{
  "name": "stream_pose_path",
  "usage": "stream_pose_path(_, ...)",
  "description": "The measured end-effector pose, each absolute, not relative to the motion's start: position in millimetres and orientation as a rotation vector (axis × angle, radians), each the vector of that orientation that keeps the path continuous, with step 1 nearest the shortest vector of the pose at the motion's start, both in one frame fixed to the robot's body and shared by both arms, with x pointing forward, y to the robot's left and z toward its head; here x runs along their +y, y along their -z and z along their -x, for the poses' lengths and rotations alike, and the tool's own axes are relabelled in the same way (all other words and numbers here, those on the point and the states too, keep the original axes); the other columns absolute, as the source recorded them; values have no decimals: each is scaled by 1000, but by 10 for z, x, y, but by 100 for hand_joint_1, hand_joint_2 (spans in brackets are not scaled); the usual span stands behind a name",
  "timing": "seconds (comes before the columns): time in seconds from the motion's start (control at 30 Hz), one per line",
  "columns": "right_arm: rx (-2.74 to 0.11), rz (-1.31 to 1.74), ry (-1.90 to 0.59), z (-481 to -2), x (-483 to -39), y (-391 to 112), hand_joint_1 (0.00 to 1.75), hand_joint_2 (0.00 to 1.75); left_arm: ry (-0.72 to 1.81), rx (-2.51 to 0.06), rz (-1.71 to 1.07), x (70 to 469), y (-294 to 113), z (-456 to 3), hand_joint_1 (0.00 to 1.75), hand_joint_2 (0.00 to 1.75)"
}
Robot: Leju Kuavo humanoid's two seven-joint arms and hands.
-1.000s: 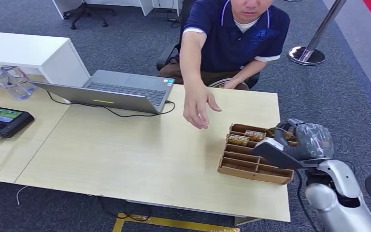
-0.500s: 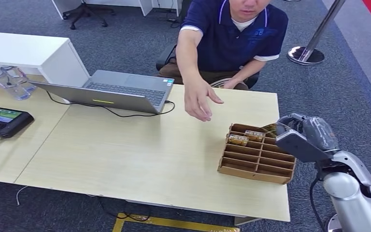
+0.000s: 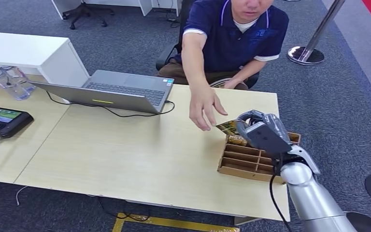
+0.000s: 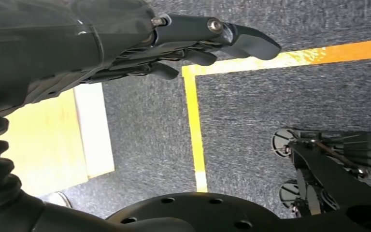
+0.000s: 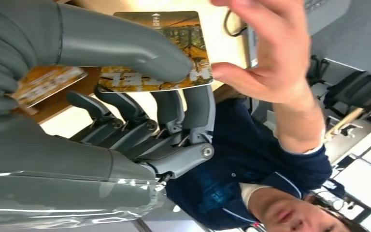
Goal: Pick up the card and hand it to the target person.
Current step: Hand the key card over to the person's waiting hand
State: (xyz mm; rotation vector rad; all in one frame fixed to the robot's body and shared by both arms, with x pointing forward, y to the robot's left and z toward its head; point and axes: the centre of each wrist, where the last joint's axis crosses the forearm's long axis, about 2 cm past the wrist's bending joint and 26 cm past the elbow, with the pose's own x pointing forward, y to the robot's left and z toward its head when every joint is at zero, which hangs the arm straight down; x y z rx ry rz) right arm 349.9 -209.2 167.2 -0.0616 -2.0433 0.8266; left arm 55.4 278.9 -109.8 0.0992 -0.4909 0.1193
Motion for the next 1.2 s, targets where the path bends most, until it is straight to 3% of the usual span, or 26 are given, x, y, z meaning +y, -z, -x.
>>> stream_pose_path(0.37, -2084, -7, -760, -3638, -1571, -1827, 161, 175, -117, -477, -98, 2781, 1097, -558, 0, 175)
stream_pose_path(1.03, -2069, -38, -749, -3644, -1439, -1815, 161, 175, -76, -464, -106, 2789, 1097, -555, 0, 175)
stream_pose_path(1.17, -2069, -37, -749, -3644, -1439, -1815, 0, 175, -75, -464, -110, 2789, 1097, -555, 0, 175)
stream_pose_path(1.2, -2068, -37, -750, -3644, -1440, -1815, 0, 175, -75, -463, -111, 2790, 1097, -555, 0, 175)
